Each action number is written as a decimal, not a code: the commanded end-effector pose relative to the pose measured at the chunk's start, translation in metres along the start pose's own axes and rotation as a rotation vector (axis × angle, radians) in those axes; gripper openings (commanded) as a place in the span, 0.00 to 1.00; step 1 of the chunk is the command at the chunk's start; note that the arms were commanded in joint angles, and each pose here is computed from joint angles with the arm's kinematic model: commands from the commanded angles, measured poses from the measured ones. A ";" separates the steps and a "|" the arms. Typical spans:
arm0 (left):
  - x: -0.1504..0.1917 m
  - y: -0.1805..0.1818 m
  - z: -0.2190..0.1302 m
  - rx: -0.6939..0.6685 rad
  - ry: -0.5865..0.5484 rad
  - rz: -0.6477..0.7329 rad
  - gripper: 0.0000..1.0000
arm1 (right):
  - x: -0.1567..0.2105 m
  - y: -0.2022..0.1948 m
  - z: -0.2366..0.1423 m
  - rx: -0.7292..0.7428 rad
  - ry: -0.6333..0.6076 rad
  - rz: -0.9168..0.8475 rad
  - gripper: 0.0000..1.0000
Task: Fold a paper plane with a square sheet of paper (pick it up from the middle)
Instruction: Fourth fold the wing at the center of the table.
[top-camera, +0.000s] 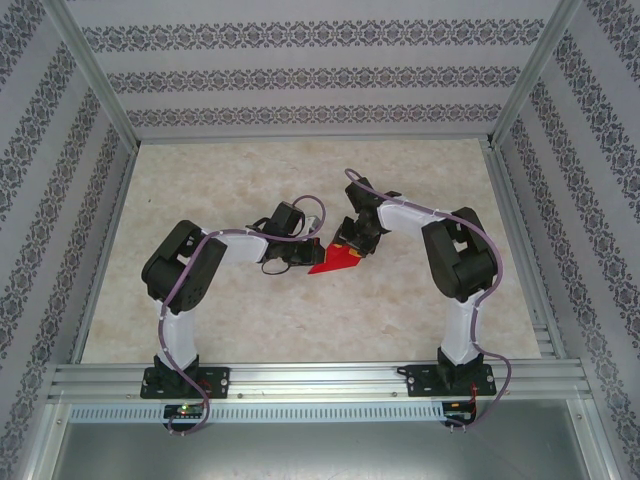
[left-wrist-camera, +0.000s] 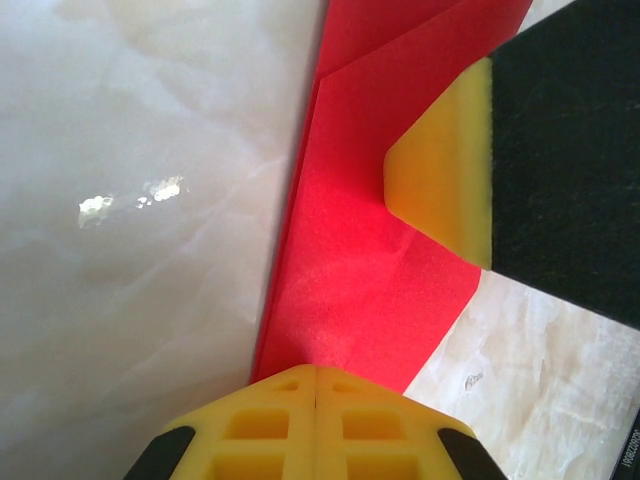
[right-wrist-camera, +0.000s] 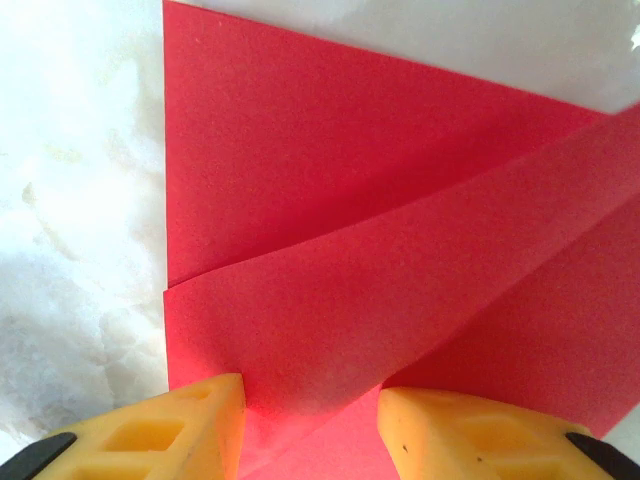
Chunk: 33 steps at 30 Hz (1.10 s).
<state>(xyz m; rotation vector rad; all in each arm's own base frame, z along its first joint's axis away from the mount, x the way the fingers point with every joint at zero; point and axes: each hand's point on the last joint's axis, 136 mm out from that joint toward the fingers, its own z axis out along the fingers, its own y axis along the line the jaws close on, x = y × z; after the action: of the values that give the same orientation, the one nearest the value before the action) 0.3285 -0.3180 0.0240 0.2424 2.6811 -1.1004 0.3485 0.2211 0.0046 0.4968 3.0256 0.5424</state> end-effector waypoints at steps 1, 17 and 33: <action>-0.003 0.015 0.000 -0.051 0.001 0.000 0.05 | 0.031 -0.091 0.057 0.306 0.121 0.047 0.45; 0.010 0.035 0.005 -0.130 0.054 -0.062 0.05 | 0.029 -0.085 0.055 0.305 0.126 0.040 0.47; 0.043 0.074 0.007 -0.292 0.168 -0.159 0.01 | -0.008 0.034 -0.079 -0.229 -0.182 -0.160 0.47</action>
<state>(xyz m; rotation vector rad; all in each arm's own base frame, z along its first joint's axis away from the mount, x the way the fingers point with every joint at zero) 0.3302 -0.3147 0.0180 0.2010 2.7760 -1.0316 0.3452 0.2160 0.0450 0.3961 2.9205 0.6487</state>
